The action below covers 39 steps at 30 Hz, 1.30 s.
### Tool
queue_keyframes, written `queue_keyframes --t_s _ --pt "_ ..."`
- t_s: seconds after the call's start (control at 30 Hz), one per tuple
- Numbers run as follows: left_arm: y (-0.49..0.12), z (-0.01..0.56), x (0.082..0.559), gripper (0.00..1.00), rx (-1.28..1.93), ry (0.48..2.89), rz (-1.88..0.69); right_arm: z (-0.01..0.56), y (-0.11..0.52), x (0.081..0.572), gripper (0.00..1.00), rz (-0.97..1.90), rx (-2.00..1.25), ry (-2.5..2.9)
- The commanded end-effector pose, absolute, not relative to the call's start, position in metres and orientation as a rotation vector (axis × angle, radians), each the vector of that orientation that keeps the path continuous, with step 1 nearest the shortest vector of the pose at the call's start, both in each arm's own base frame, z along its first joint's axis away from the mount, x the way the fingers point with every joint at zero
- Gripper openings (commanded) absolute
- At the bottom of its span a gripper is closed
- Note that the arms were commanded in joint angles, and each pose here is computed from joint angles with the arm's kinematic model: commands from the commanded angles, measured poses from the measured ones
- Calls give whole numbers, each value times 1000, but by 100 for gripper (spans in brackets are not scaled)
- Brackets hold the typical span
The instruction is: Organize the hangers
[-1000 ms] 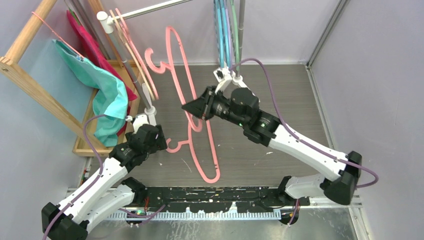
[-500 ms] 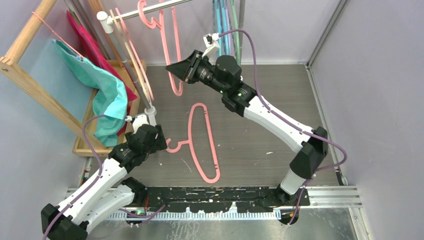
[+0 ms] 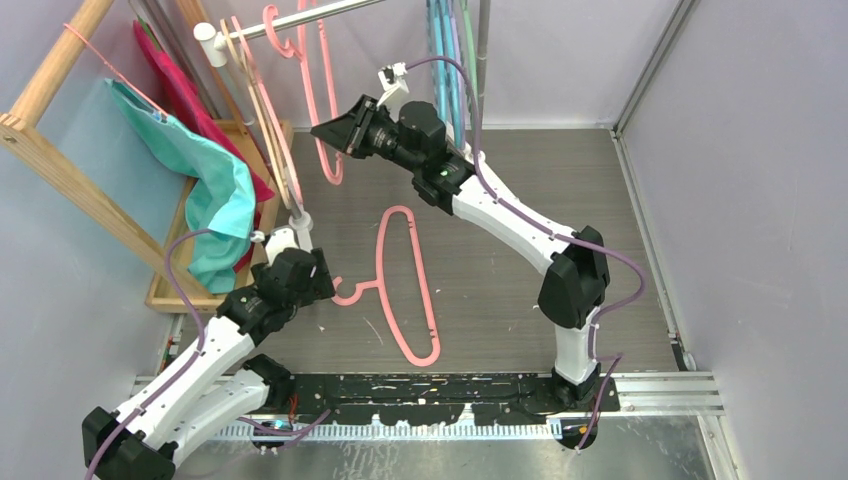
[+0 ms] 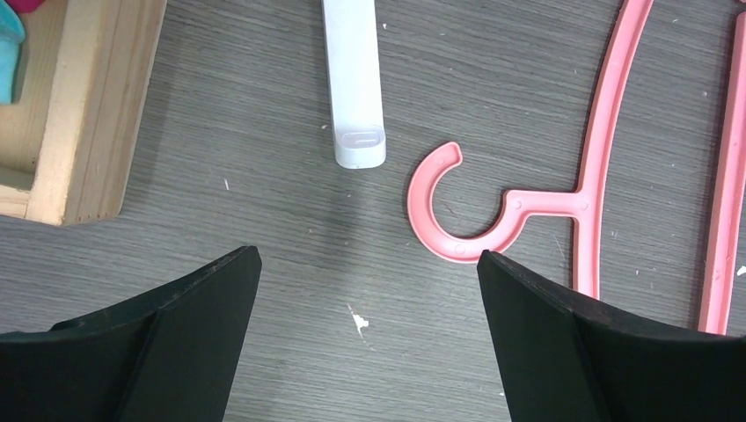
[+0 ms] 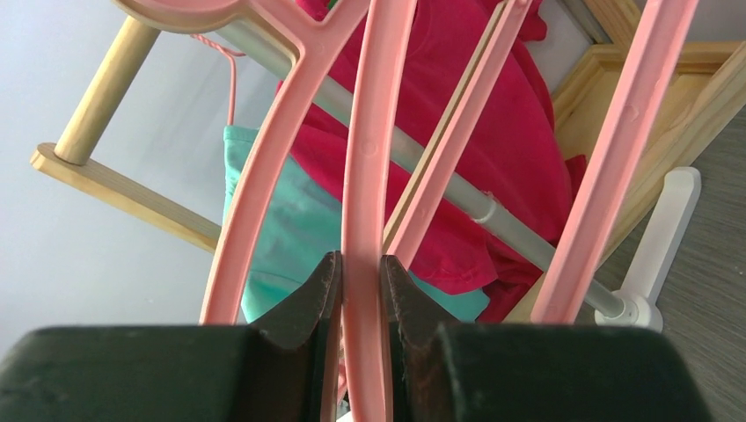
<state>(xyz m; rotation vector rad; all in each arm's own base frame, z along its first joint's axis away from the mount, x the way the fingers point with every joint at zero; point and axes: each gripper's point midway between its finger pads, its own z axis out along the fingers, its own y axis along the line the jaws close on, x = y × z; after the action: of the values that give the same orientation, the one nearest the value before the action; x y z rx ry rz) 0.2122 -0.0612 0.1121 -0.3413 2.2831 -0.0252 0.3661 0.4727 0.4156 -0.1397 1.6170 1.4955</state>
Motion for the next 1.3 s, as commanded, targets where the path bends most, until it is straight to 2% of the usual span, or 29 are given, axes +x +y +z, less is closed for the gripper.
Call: queue_keyframes --t_s 0.0,0.03,0.07,0.3,0.47,0.63,0.73,1.03,1.17,1.27 --pt "-67 123 223 98 -336 2235 -55 449 473 356 1 1569 -184 1522" --pt "-67 122 223 98 -336 2236 -54 446 473 356 2 1566 -183 1528" --pt "-67 121 223 98 -335 2239 -53 444 472 356 7 1564 -182 1533" --pt "-67 120 223 98 -337 2242 -51 446 459 348 50 1531 -210 1522" --pt "-66 120 223 98 -335 2246 -42 458 431 334 66 1470 -207 1461" --pt "-64 118 222 98 -340 2252 -23 430 392 313 84 1287 -212 1488" --pt "-65 117 223 98 -345 2254 -29 393 373 296 86 1160 -253 1577" --pt "-69 118 227 98 -362 2248 -47 182 357 208 83 579 -648 1993" --pt "-70 118 229 98 -365 2258 -40 119 357 169 81 438 -823 2086" --pt "-72 117 229 98 -367 2262 -52 90 357 161 82 356 -857 2124"
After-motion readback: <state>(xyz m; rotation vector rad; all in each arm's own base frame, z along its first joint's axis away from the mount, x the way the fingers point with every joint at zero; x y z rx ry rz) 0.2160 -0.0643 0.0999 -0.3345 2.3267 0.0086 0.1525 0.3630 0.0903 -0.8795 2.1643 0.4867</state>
